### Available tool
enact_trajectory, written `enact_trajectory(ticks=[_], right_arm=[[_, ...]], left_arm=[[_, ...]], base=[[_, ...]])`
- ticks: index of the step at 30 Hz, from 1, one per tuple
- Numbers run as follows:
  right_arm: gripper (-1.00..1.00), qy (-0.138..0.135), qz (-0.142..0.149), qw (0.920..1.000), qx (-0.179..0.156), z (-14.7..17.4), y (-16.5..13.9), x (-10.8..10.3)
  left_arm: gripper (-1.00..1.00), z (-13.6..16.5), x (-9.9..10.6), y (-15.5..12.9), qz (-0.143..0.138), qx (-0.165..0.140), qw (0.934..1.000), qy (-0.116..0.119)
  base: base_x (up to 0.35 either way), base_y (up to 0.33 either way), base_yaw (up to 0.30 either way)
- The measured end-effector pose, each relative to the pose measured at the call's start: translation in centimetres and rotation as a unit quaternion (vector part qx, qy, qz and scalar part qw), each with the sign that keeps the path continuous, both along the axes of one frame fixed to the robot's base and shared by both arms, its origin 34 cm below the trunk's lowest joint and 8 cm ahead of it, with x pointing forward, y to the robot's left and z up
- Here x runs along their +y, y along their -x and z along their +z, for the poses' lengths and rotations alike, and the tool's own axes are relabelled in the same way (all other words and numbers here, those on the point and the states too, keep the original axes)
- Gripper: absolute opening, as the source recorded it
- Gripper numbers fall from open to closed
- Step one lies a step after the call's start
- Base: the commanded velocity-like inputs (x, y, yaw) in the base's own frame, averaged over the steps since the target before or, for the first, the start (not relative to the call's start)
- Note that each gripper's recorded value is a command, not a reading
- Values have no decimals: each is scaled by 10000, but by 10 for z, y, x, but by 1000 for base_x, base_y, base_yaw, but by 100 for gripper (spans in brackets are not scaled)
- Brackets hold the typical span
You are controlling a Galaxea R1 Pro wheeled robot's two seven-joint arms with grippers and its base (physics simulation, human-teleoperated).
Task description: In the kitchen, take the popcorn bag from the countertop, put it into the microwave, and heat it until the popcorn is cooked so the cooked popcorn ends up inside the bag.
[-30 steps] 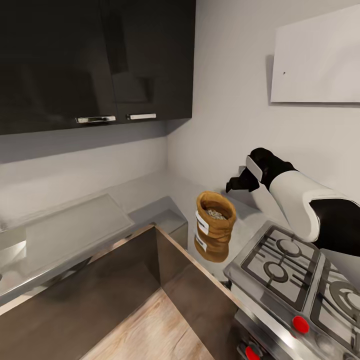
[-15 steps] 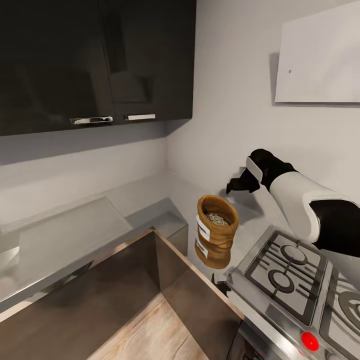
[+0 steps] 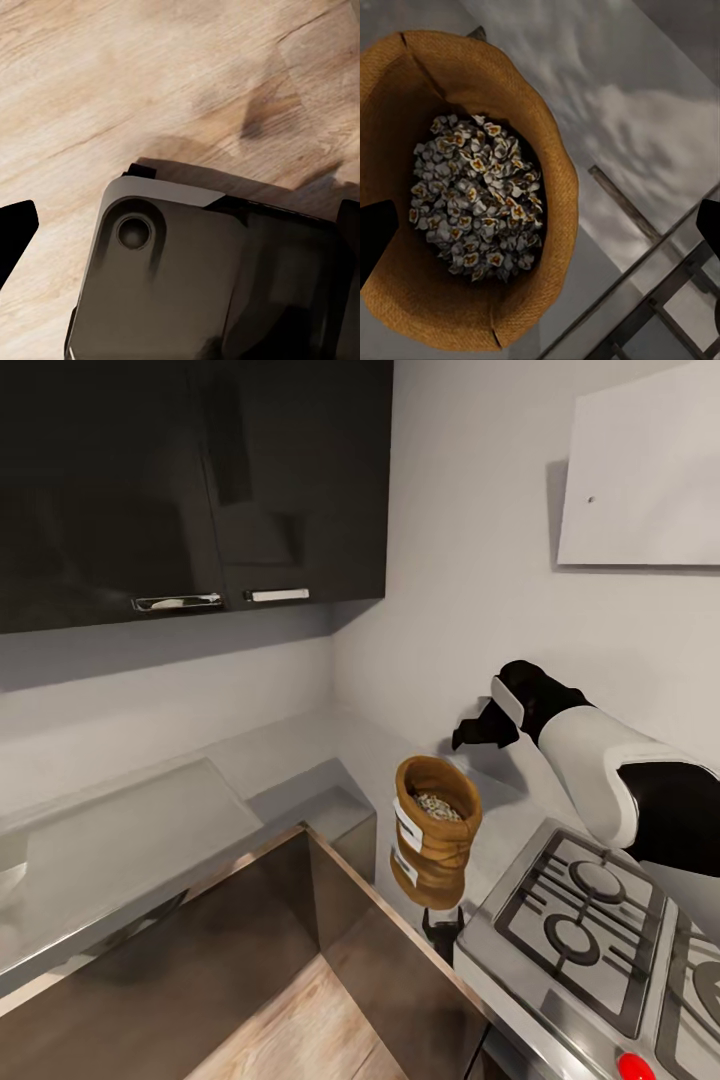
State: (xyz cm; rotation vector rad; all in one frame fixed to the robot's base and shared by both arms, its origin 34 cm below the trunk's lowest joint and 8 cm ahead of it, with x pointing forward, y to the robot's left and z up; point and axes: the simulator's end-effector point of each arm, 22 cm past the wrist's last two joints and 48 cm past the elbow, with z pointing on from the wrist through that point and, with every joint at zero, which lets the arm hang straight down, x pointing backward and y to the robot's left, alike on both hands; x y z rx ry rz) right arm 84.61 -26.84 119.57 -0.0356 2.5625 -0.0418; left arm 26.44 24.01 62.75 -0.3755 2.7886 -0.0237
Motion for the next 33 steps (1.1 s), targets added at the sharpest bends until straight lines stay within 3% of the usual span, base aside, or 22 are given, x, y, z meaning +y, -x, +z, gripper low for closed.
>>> enact_trajectory(ticks=[11, 17, 28, 33], right_arm=[[100, 105, 4, 9999, 32, -3, 1, -3], [100, 265, -70, 9994, 221, -30, 10, -9], [100, 325, -105, 9990, 296, -40, 14, -11], [100, 327, -91, 9981, 509, -68, 24, -10]], left_arm=[[100, 0, -1, 0, 3, 0, 10000, 6], [100, 0, -1, 0, 4, 0, 10000, 4], [100, 0, -1, 0, 10, 2, 10000, 5], [100, 0, -1, 0, 10, 0, 10000, 7]], base=[[0, 0, 0], [0, 0, 0], [0, 0, 0], [0, 0, 0]])
